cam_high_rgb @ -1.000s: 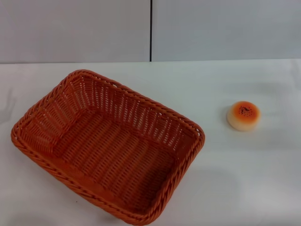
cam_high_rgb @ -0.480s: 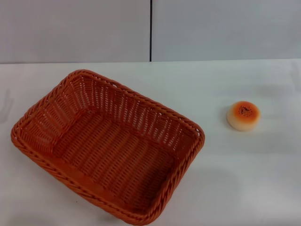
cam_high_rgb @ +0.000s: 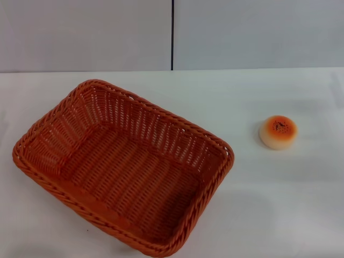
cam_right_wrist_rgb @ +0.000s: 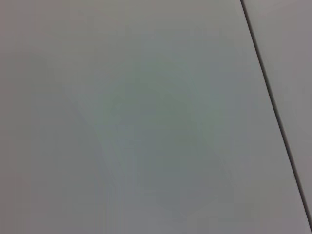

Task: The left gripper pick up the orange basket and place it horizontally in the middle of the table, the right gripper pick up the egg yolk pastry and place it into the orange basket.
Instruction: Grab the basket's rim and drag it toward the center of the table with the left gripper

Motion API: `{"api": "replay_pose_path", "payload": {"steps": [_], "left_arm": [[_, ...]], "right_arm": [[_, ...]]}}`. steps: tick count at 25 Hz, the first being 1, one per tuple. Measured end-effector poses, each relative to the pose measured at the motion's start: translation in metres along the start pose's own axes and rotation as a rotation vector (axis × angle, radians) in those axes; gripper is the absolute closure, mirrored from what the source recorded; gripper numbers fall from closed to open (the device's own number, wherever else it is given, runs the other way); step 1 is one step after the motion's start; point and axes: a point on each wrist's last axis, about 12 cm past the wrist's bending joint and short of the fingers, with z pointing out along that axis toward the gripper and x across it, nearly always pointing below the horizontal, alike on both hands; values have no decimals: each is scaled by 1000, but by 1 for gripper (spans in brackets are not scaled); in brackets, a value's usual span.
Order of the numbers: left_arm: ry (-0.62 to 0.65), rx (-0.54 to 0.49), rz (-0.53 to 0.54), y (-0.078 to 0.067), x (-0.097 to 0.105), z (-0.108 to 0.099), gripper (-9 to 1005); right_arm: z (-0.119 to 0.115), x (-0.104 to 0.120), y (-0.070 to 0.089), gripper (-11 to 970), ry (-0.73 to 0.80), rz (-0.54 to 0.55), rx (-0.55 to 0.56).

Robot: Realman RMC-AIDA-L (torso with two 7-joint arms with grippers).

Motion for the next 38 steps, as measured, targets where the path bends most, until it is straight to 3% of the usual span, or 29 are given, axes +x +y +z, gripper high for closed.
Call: {"api": "replay_pose_path", "payload": {"steps": [10, 18, 22, 29, 38], "left_arm": [[25, 26, -74, 16, -10, -29, 216], [78, 151, -119, 29, -31, -24, 221], [136, 266, -125, 31, -49, -11, 224], [349, 458, -87, 25, -83, 23, 228], [607, 571, 60, 2, -127, 72, 234]], "right_arm": [[-9, -2, -1, 367, -2, 2, -38], [-10, -4, 0, 367, -16, 2, -49], [-10, -2, 0, 367, 0, 0, -50], [-4, -4, 0, 367, -2, -7, -57], [-1, -4, -2, 367, 6, -12, -47]]}}
